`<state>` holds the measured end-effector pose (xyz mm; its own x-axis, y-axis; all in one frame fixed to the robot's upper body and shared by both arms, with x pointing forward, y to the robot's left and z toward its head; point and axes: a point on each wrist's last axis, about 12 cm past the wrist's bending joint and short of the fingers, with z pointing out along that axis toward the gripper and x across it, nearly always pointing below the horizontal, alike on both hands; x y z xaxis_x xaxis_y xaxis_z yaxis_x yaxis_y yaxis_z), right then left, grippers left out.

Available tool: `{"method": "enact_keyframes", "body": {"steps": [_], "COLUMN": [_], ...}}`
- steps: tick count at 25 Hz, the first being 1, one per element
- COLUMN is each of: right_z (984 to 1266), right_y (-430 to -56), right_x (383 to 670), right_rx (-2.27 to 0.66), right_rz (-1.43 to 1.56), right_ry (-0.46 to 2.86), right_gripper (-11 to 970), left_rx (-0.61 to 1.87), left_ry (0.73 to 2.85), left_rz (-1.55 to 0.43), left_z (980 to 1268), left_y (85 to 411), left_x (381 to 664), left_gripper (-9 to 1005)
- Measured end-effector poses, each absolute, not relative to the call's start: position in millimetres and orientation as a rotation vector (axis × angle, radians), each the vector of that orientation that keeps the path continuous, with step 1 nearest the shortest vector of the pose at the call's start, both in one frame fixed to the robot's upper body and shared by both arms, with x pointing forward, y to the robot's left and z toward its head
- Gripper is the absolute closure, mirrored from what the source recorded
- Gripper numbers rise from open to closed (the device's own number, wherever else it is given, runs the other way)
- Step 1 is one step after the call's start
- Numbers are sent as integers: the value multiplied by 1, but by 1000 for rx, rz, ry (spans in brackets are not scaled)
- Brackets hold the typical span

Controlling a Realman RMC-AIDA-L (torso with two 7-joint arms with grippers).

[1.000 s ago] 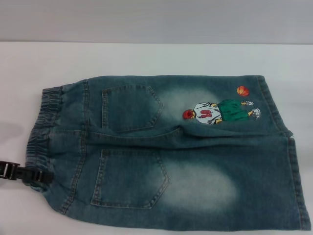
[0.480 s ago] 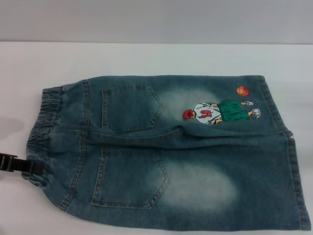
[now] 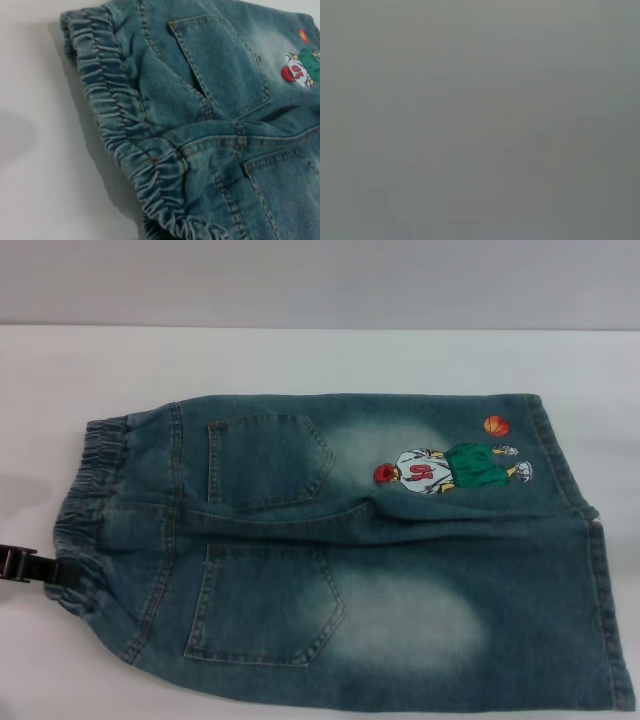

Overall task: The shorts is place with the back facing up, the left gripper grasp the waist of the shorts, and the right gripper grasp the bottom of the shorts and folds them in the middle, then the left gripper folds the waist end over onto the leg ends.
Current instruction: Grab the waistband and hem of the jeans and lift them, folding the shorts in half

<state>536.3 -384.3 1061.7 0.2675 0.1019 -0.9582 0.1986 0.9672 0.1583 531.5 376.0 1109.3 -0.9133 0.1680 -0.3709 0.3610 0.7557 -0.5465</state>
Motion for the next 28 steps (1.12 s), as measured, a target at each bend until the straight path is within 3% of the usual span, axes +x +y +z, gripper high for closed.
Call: {"method": "enact_keyframes", "body": {"steps": [8,18,23,28], "right_z": [1105,1195,1200,1183], "right_y": [-378,-340,-321,-314], "right_x": [559,562,554,546], "right_rx": [28,-849,-1275,-1533], "right_rz": [427,1016,1199,1234], "right_ry": [1308,1425,1579,1814], "right_gripper": [317,317,317,318], "left_rx": [404,425,433,436], "left_ry": [2628,2596,2593,2592], "left_rz": [-888,-891,-895,-902], "left_z": [1111,1116,1117,1116], "left_y": [374,368,366,364], "left_x": [537,542,543,542], "left_gripper": [950,948,947,946]}}
